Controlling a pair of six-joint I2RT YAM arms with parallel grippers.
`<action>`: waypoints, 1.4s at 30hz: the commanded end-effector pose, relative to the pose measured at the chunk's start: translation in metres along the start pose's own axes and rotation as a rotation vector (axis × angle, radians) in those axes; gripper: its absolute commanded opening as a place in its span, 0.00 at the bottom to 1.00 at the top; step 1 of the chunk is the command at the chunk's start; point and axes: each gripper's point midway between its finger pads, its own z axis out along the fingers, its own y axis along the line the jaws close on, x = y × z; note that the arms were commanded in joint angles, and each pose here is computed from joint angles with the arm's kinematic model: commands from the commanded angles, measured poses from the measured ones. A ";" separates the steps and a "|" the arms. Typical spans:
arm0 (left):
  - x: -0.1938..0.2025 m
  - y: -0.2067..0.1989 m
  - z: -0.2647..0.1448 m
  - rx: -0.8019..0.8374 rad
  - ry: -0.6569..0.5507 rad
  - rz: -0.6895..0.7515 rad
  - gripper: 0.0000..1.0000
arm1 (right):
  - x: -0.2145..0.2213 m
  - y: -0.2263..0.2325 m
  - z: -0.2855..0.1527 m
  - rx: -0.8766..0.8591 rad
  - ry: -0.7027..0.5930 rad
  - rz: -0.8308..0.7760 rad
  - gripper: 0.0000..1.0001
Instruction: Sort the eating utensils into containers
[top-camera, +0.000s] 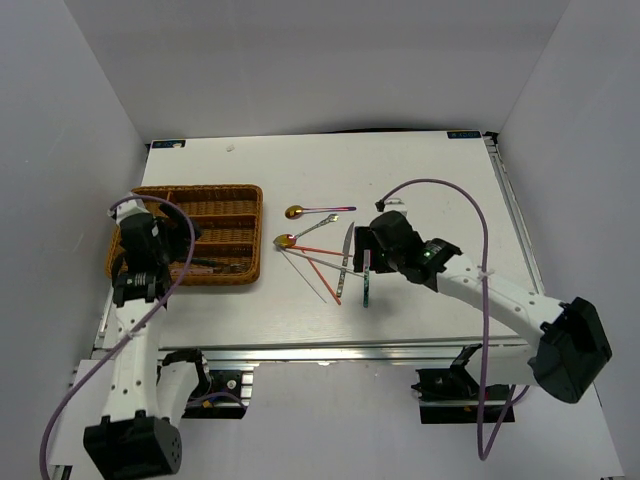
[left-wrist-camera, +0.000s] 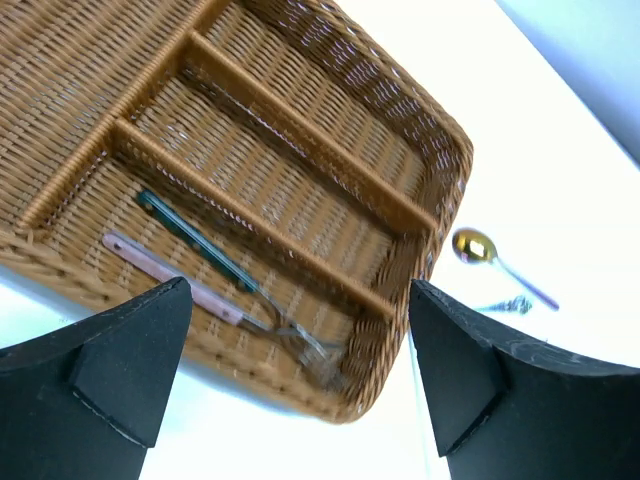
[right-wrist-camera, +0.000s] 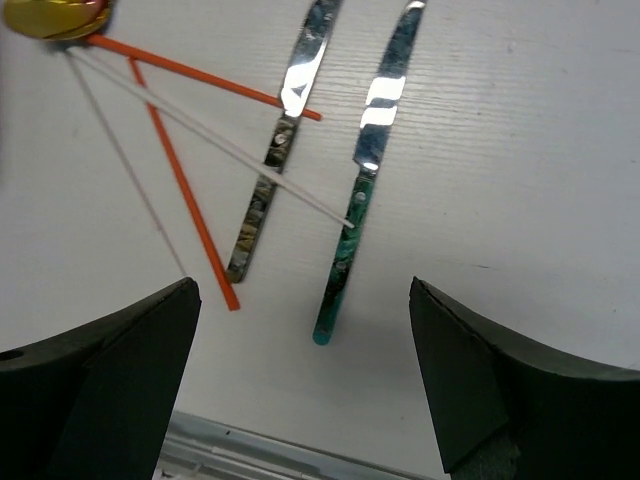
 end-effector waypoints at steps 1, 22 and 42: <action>0.008 0.016 -0.013 -0.064 -0.030 0.109 0.98 | 0.006 -0.026 0.015 0.162 -0.017 0.067 0.89; 0.031 -0.001 -0.006 0.015 0.045 0.129 0.98 | 0.089 -0.049 0.088 0.321 0.233 0.046 0.33; 0.082 -0.080 -0.021 0.519 0.277 0.105 0.98 | 0.031 -0.080 0.027 0.349 0.088 0.035 0.00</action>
